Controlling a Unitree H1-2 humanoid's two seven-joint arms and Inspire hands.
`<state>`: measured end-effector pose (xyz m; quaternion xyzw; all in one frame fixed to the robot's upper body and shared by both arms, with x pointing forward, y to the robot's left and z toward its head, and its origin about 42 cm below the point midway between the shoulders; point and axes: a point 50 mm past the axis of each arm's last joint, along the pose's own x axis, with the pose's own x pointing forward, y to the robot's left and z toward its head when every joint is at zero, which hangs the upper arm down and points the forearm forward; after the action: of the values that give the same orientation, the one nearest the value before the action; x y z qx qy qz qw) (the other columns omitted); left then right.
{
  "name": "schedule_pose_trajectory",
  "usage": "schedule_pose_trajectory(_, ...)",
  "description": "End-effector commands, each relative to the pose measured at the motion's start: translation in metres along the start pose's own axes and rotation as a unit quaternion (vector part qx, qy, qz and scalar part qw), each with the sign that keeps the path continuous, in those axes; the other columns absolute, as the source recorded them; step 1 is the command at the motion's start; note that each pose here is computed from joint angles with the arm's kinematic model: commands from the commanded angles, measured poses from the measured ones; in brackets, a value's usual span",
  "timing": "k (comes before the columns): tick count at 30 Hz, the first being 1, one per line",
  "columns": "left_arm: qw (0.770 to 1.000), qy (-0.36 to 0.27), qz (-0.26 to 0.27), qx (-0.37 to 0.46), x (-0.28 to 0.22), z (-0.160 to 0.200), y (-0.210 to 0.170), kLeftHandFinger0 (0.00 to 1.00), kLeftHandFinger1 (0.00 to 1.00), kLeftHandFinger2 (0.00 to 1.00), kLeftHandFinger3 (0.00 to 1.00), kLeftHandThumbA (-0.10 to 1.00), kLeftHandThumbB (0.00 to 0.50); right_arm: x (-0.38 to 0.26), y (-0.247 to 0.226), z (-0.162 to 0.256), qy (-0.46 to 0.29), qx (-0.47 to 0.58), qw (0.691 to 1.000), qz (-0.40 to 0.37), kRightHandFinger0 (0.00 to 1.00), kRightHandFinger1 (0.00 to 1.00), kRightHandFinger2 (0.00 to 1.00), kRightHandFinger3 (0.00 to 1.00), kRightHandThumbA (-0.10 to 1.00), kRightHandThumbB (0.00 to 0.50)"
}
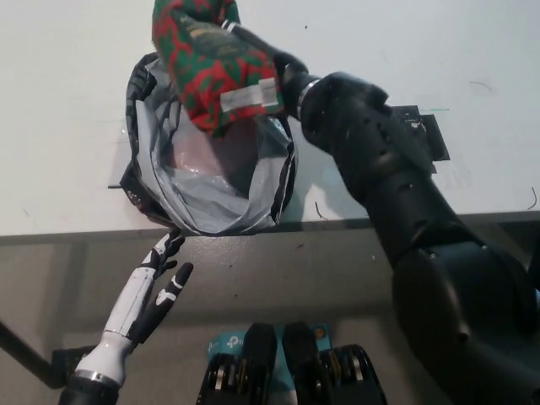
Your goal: The robot uses its right hand to pick up a bag of coffee beans and puts it in the black plastic bag, then the robot grabs the top of the bag and lifts it.
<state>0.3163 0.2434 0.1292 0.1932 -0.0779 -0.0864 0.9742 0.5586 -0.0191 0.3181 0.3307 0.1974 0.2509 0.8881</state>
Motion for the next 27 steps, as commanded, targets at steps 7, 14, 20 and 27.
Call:
schedule_pose_trajectory(7,1.0,-0.031,-0.003,0.005,0.009,0.014,0.008,0.97,1.0,1.0,1.0,0.92,0.145,0.009,0.045,0.009,-0.047,-0.052,0.997,0.038,0.0,0.11,0.62,0.98,-0.1,0.101)
schedule_pose_trajectory(14,0.999,-0.035,-0.006,0.005,0.012,0.015,0.008,0.97,1.0,1.0,1.0,0.91,0.145,0.012,0.045,-0.003,-0.044,-0.088,0.995,0.022,0.0,0.11,0.68,1.0,-0.1,0.133)
schedule_pose_trajectory(20,0.999,-0.036,-0.006,0.008,0.014,0.016,0.009,0.97,1.0,1.0,1.0,0.91,0.154,0.012,0.039,-0.006,-0.044,-0.167,0.985,0.002,0.0,0.19,0.76,0.59,-0.1,0.142)
schedule_pose_trajectory(27,0.999,-0.039,-0.008,0.011,0.015,0.016,0.01,0.96,1.0,1.0,1.0,0.91,0.14,0.01,0.032,-0.005,-0.047,-0.291,0.956,-0.018,0.0,0.39,0.85,0.62,-0.1,0.144)
